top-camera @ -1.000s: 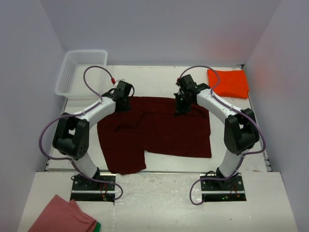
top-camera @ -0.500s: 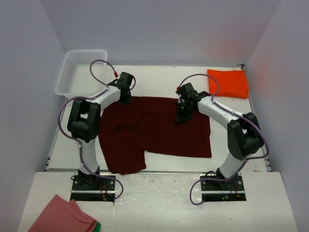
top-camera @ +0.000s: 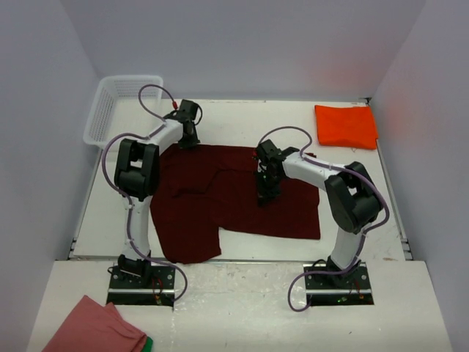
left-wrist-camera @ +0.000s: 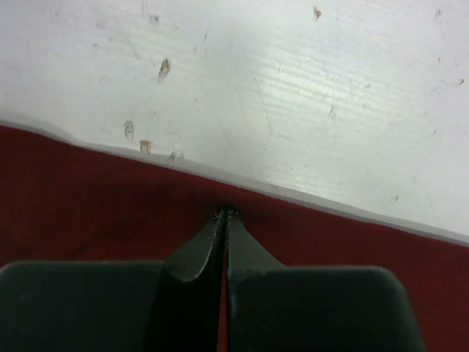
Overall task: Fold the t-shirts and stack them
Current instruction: Fold the flattened tshirt in 1/3 of the way
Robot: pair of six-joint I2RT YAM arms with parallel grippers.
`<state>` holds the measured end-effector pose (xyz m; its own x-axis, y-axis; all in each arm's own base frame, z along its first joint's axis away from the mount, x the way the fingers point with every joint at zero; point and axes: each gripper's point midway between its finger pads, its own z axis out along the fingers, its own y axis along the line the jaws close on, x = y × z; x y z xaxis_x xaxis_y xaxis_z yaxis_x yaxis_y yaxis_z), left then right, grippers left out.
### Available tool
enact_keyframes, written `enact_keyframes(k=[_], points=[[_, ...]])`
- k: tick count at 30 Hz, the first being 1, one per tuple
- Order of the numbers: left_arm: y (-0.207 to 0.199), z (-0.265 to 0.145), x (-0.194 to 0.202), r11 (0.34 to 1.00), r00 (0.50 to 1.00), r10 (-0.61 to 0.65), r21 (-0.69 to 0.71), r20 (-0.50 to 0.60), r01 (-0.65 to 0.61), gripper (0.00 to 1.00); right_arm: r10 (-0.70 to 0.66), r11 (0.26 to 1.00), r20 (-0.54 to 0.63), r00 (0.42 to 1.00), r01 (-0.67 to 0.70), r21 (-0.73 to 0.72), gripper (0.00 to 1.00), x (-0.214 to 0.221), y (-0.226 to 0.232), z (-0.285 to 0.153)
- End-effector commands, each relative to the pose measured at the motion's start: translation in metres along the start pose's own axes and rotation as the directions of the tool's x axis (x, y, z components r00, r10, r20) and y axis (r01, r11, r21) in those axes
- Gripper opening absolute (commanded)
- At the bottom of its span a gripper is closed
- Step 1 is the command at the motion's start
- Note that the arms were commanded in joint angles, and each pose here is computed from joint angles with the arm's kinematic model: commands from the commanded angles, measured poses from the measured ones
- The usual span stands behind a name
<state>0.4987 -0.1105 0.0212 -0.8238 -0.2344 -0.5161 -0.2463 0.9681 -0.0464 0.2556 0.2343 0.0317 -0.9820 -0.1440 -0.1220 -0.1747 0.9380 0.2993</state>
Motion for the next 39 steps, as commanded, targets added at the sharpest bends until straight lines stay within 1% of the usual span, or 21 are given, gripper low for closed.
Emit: enact_keyframes(k=[1,3,7,13,18,24,26,29,30,33,36,39], points=[[0.003,0.014,-0.009,1.0,1.0,0.013,0.017,-0.017,-0.013,0.0,0.04,0.999,-0.016,0.999,-0.039,0.02,0.0,0.0,0.001,0.007],[0.004,0.019,-0.01,1.0,0.999,0.008,0.029,-0.035,-0.007,0.0,0.068,0.997,-0.019,0.997,-0.068,0.023,0.0,-0.001,0.001,0.012],[-0.005,0.031,-0.021,0.998,0.999,0.013,0.063,-0.034,-0.011,0.0,0.09,0.996,-0.031,0.995,-0.09,0.021,0.0,-0.004,0.004,0.018],[-0.009,0.041,-0.031,0.996,0.999,0.017,0.088,-0.044,-0.013,0.0,0.123,0.99,-0.061,0.99,-0.118,0.076,0.0,-0.015,0.001,0.028],[-0.01,0.043,-0.034,0.994,0.999,0.027,0.108,-0.04,-0.023,0.0,0.173,0.984,-0.078,0.982,-0.169,0.052,0.0,-0.023,0.011,0.036],[0.0,0.043,-0.035,0.995,0.999,0.013,0.098,-0.042,-0.009,0.0,0.254,0.967,-0.054,0.966,-0.254,0.004,0.0,-0.039,0.023,0.024],[0.003,0.043,-0.035,0.995,0.999,0.007,0.097,-0.039,-0.003,0.0,0.274,0.962,-0.04,0.961,-0.274,0.021,0.0,-0.039,0.017,0.02],[0.007,0.044,-0.037,0.995,0.999,-0.001,0.098,-0.038,0.005,0.0,0.302,0.948,-0.003,0.953,-0.301,0.103,0.0,-0.038,-0.006,0.014],[0.007,0.044,-0.038,0.995,0.999,-0.003,0.1,-0.039,0.007,0.0,0.306,0.941,0.003,0.952,-0.302,0.152,0.0,-0.035,-0.017,0.013],[0.008,0.045,-0.037,0.994,0.999,-0.006,0.106,-0.043,0.011,0.0,0.323,0.925,-0.006,0.946,-0.315,0.213,0.0,-0.023,-0.034,0.014],[0.011,0.047,-0.038,0.994,0.999,-0.013,0.108,-0.044,0.017,0.0,0.352,0.911,-0.013,0.936,-0.339,0.234,0.0,-0.013,-0.046,0.014],[0.015,0.05,-0.037,0.993,0.998,-0.025,0.113,-0.05,0.03,0.0,0.383,0.896,-0.011,0.924,-0.369,0.249,0.0,-0.013,-0.059,0.01]])
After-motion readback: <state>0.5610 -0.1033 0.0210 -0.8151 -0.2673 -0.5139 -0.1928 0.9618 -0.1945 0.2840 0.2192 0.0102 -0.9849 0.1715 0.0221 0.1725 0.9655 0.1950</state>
